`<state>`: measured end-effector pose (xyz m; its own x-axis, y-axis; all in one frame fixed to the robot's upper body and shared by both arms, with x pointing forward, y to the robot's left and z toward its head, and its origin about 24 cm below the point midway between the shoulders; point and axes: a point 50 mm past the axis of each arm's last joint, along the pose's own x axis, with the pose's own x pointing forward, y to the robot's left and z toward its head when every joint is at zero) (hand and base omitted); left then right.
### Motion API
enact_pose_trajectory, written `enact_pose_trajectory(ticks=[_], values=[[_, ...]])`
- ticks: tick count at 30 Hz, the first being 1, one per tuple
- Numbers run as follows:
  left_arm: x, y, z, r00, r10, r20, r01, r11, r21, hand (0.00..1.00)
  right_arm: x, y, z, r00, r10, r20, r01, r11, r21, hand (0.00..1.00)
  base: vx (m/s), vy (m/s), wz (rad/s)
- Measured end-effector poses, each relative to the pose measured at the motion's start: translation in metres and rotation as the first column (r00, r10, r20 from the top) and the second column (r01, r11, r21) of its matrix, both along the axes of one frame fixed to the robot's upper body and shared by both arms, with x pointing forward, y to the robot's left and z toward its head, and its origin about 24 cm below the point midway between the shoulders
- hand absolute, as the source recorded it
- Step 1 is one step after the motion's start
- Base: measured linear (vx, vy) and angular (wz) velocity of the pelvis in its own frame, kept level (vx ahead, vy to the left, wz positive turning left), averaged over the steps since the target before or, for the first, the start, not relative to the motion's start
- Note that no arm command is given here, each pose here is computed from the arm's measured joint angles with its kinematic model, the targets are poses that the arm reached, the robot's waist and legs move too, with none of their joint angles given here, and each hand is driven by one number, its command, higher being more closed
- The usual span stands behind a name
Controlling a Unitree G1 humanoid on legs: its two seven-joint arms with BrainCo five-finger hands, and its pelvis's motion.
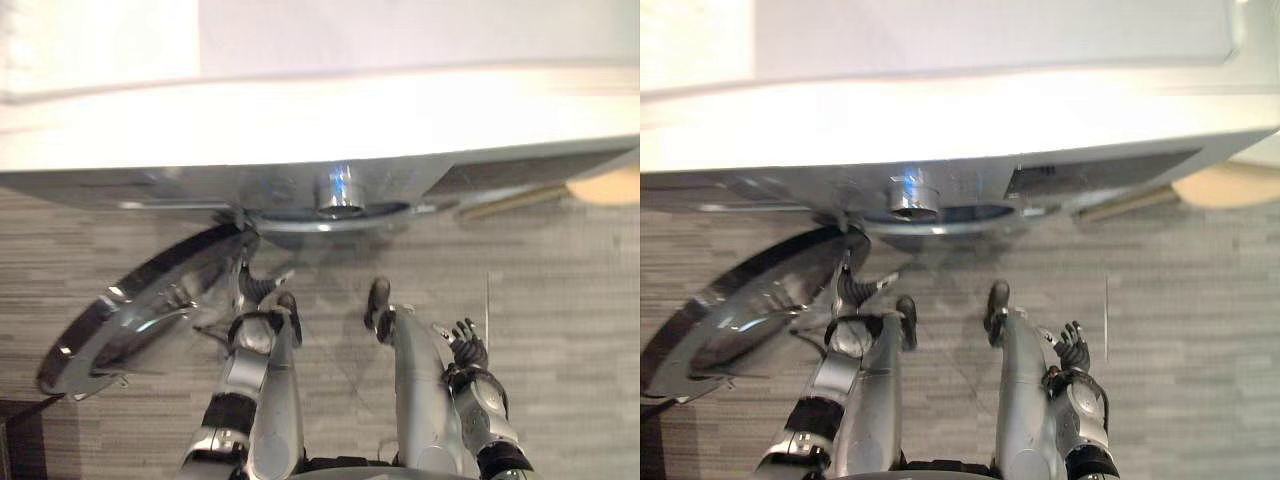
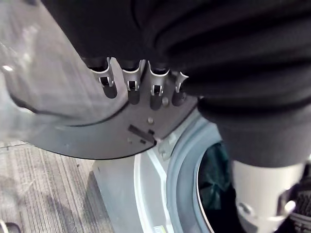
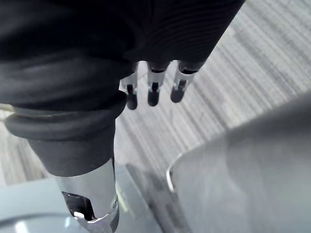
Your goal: Pick up the laundry basket with both hands and put the clothes into the washing machine.
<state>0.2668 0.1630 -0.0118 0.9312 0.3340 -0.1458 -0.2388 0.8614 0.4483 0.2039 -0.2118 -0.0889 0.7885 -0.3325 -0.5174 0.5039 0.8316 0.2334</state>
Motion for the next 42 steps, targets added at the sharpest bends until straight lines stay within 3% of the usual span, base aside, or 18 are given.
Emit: enact_pose_trajectory(ticks=[3,6,8,12,15,19,24,29,31,38,42], values=[[-0.029,-0.001,-0.033,0.992,-0.038,-0.124,0.028,0.996,-0.082,0.0,-0.024,0.004,-0.018,0.994,0.024,-0.111,-0.023,1.0,0.006,0.0,0.13,-0.038,0.13],[-0.072,-0.005,-0.081,0.932,-0.05,-0.359,-0.01,0.987,-0.162,0.0,-0.05,0.01,-0.034,0.975,0.062,-0.214,-0.059,0.998,0.021,0.0,0.15,-0.02,0.02],[-0.11,-0.001,-0.113,0.851,-0.005,-0.525,-0.144,0.959,-0.243,0.0,-0.072,0.012,-0.046,0.954,0.066,-0.291,-0.056,0.997,0.044,0.0,0.16,-0.002,0.16],[-0.151,0.017,-0.138,0.742,0.104,-0.662,-0.388,0.873,-0.297,0.0,-0.101,0.013,-0.06,0.917,0.04,-0.397,-0.007,0.996,0.085,0.0,0.18,0.011,0.21],[-0.177,0.021,-0.148,0.672,0.126,-0.73,-0.493,0.812,-0.313,0.0,-0.113,0.011,-0.066,0.895,0.034,-0.445,0.018,0.993,0.112,0.0,0.19,0.05,-0.01],[-0.183,0.022,-0.151,0.662,0.128,-0.739,-0.533,0.773,-0.344,0.0,-0.117,0.008,-0.07,0.873,0.059,-0.483,-0.005,0.994,0.111,0.0,0.1,0.047,0.25],[-0.174,0.017,-0.148,0.706,0.096,-0.702,-0.507,0.761,-0.406,0.0,-0.098,0.016,-0.07,0.848,0.19,-0.495,-0.161,0.982,0.1,0.0,-0.03,0.021,0.75],[-0.155,0.013,-0.138,0.769,0.074,-0.635,-0.436,0.787,-0.437,0.0,-0.026,0.033,-0.048,0.874,0.307,-0.377,-0.309,0.949,0.056,0.0,-0.22,0.056,0.4],[-0.161,0.012,-0.139,0.762,0.073,-0.644,-0.442,0.786,-0.433,0.0,-0.015,0.034,-0.043,0.885,0.312,-0.347,-0.317,0.947,0.042,0.0,-0.22,0.125,0.02],[-0.165,0.016,-0.144,0.719,-0.001,-0.695,-0.375,0.841,-0.39,0.0,-0.053,0.028,-0.062,0.835,0.282,-0.473,-0.266,0.959,0.103,0.0,-0.05,0.087,0.35],[-0.148,-0.006,-0.14,0.736,-0.131,-0.664,-0.206,0.891,-0.405,0.0,-0.058,0.008,-0.061,0.837,0.236,-0.495,-0.233,0.97,0.069,0.0,-0.04,0.16,0.6]])
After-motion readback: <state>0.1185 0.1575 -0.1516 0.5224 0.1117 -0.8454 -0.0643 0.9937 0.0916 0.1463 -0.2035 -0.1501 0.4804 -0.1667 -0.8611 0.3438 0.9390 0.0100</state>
